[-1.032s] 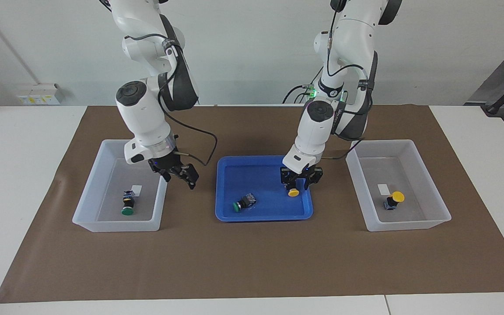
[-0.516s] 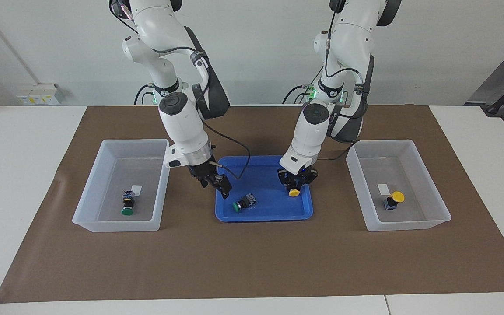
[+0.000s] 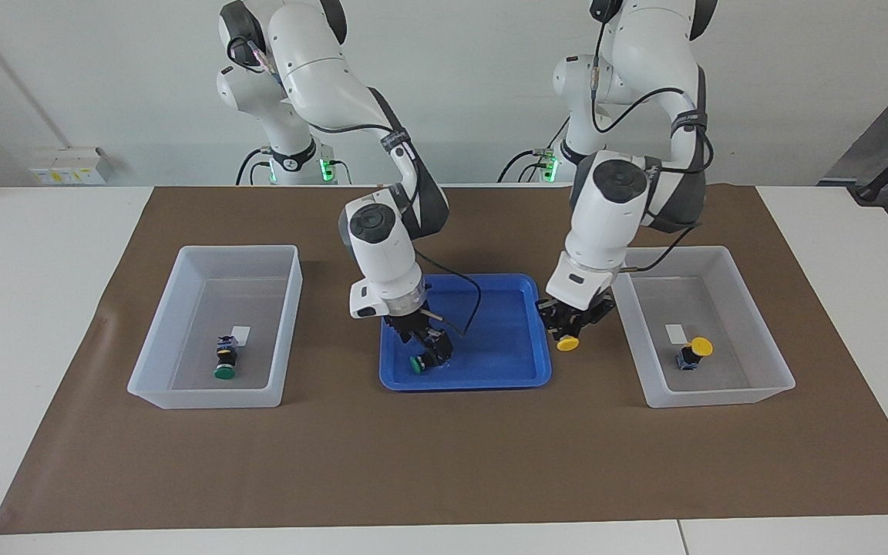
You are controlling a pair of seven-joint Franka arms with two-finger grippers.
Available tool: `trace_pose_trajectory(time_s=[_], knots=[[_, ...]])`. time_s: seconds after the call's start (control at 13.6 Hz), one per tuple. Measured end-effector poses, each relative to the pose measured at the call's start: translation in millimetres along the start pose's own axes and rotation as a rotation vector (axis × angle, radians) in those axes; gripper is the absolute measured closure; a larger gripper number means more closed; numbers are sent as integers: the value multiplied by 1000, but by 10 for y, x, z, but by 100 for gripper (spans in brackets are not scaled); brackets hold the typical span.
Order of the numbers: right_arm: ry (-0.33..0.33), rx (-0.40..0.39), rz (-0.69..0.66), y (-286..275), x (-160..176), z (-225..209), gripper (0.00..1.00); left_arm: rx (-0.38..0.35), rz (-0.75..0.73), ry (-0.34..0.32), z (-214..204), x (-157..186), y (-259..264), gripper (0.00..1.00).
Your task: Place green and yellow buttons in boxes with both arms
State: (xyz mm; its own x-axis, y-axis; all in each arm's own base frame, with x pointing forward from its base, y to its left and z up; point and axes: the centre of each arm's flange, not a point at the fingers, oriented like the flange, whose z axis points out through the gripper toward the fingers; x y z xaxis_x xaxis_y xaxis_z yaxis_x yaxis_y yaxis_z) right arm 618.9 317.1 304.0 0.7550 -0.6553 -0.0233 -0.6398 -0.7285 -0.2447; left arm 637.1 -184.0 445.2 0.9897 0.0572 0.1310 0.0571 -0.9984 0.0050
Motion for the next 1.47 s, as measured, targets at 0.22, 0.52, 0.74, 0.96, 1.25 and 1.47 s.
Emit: trace_pose_trajectory(time_s=[0.22,0.52,0.74,0.96,1.25,1.47], knots=[[2,6,-10,-23,-72,38,24,20,48,-12,-8,241,-860,67],[9,21,-12,-45,-80,19,46,33,86,-25,17,360,-1846,67],[9,20,-12,-39,-82,20,59,38,96,-34,58,358,-2243,67],[-7,-4,-13,-31,-95,-11,59,37,103,-16,258,298,-2377,67],[-54,-40,-33,-21,-51,-740,59,31,84,20,748,110,-2532,67],[-87,-81,-153,281,287,-1603,59,24,66,29,1018,32,-2655,67]])
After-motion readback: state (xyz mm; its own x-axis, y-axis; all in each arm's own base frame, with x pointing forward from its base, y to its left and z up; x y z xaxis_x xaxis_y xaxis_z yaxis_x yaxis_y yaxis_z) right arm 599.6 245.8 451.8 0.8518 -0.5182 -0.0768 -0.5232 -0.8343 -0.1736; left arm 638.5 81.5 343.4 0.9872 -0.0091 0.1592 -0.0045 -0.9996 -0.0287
